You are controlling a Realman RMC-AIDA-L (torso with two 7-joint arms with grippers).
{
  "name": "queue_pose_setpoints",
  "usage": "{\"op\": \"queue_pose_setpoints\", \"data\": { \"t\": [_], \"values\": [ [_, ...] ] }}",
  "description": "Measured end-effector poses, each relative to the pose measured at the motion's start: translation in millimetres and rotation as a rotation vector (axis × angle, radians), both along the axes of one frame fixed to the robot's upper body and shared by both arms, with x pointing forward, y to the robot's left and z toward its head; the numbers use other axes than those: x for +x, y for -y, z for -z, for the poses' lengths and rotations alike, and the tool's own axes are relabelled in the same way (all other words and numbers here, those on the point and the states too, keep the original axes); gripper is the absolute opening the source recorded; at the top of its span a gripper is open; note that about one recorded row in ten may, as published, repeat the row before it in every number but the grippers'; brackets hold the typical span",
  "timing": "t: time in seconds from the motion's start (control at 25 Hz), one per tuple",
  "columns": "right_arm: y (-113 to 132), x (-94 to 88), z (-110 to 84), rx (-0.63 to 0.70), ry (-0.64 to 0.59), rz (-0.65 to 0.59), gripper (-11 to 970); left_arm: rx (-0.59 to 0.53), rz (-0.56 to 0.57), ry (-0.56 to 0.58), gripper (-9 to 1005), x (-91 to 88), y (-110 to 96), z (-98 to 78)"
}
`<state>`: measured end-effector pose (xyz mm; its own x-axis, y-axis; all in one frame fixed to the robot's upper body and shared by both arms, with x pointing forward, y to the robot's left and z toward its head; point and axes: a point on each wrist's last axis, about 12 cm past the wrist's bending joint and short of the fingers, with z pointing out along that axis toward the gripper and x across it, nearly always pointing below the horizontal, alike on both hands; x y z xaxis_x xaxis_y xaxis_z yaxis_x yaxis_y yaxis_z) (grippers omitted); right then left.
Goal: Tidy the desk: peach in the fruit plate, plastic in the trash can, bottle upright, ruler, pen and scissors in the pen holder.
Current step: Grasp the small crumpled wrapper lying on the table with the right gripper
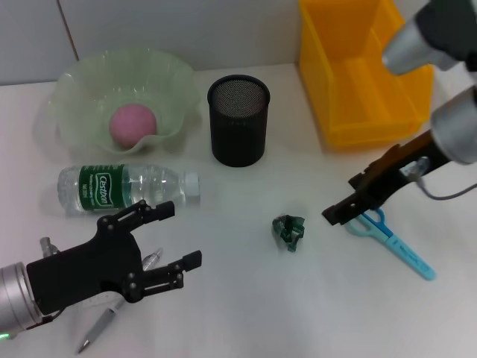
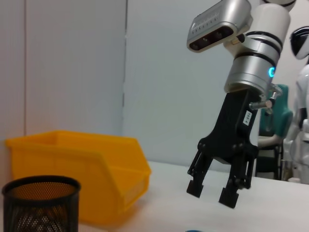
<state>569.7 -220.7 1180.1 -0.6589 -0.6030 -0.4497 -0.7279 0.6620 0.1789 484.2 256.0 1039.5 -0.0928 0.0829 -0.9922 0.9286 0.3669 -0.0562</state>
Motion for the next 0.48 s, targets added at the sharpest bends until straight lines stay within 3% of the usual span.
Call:
{"op": "queue_pose_setpoints", "data": {
  "t": [0.48],
  "values": [
    [-43,13.1,31.0,-0.053,-0.037,-0.014,813,0.013,-0.003,0.008,858,3.0,0,-0.6]
  ]
}}
